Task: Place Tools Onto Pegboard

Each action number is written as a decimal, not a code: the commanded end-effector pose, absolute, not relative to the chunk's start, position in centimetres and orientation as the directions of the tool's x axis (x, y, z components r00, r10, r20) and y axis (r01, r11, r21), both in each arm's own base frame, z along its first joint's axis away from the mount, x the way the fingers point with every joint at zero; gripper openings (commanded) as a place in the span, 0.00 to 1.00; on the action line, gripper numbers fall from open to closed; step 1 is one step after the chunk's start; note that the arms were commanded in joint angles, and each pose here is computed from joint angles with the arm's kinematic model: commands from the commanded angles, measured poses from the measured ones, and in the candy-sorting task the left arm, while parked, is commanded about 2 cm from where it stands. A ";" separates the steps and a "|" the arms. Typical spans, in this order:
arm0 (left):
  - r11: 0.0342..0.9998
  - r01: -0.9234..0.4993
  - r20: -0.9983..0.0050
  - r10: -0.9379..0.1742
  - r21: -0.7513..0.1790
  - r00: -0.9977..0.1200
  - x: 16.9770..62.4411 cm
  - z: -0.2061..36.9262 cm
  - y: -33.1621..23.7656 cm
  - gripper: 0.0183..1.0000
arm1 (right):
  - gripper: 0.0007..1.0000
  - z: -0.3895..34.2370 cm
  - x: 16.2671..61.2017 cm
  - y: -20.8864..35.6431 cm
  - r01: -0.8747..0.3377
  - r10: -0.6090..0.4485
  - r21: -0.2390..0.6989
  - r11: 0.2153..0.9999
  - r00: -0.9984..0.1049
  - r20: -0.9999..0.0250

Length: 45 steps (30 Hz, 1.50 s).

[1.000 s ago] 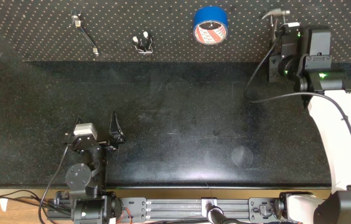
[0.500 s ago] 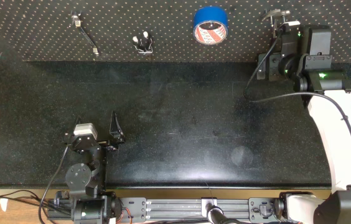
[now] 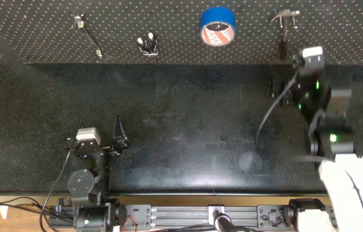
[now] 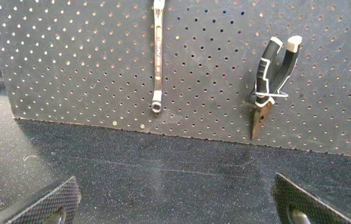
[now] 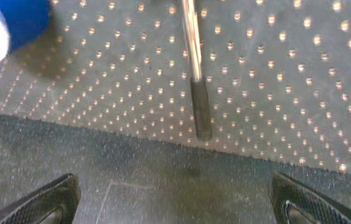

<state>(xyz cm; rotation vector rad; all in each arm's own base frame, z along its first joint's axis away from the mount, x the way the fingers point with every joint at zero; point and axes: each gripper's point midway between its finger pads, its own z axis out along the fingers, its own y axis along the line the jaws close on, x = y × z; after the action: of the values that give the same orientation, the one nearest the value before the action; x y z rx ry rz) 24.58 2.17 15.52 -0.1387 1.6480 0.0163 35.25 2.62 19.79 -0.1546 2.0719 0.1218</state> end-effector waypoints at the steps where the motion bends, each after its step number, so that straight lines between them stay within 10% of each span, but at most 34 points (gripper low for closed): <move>1: 0.993 -0.101 -0.994 -0.068 -0.060 -0.081 24.5 15.4 2.2 1.00 | 0.98 18.6 32.4 2.5 -0.138 -0.023 0.036 0.990 -0.405 -0.914; 14: 0.993 -0.101 -0.994 -0.068 -0.060 -0.081 24.5 15.4 2.2 1.00 | 0.98 16.0 27.8 1.1 -0.039 0.188 0.194 0.980 -0.130 -0.974; 31: 0.993 -0.101 -0.994 -0.068 -0.060 -0.081 24.5 15.4 2.2 1.00 | 0.98 12.3 25.0 1.5 -0.042 0.186 0.201 0.979 -0.231 -0.955; 45: 0.993 -0.101 -0.994 -0.068 -0.060 -0.081 24.5 15.4 2.2 1.00 | 0.98 15.9 24.5 2.4 -0.115 0.185 0.195 0.974 -0.085 -0.979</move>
<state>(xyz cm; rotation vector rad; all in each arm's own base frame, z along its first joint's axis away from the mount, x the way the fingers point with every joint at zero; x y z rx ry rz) 24.58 2.17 15.51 -0.1384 1.6484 0.0160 24.60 1.77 15.84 0.0705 1.6426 0.2147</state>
